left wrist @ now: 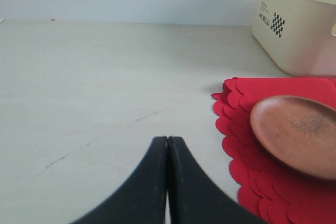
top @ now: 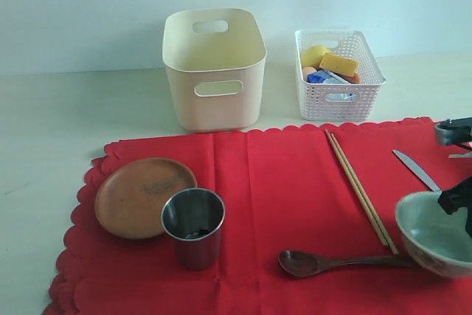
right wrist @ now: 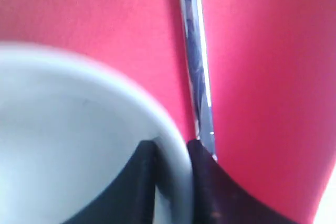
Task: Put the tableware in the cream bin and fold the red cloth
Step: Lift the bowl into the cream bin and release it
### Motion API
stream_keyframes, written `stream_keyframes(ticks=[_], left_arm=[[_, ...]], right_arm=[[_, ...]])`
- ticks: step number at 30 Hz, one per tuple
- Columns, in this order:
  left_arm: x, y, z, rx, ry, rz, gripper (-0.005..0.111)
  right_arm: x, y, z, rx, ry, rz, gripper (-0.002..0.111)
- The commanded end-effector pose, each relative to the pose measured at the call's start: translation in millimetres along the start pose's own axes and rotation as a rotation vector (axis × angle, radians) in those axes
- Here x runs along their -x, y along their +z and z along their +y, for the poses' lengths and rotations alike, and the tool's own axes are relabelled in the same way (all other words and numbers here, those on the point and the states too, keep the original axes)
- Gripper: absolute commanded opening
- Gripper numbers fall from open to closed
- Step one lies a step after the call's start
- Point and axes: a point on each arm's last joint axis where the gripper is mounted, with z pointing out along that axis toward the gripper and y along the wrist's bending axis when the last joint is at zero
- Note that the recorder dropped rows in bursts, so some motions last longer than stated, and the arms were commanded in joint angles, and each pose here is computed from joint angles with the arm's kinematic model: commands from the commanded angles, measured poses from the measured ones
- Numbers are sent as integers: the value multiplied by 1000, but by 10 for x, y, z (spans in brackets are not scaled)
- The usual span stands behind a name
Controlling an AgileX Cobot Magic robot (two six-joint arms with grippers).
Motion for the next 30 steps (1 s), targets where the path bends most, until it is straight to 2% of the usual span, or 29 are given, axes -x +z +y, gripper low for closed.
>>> stream_keyframes(ticks=[1, 7, 16, 18, 24, 30], left_arm=[[28, -9, -6, -8, -3, -24, 0], [28, -9, -6, -8, -3, -24, 0], [28, -9, -6, -8, -3, -24, 0], [28, -9, -6, -8, -3, -24, 0], [28, -9, -6, -8, -3, -24, 0], [28, -9, -6, -8, -3, -24, 0]], right_arm=[[90, -182, -38, -26, -1, -79, 0], [96, -695, 29, -11, 4, -273, 0], [296, -1788, 389, 362, 17, -687, 0], [378, -1953, 470, 385, -14, -741, 0], [839, -2183, 842, 407, -155, -808, 0], [1544, -2013, 1216, 407, -236, -788, 0]])
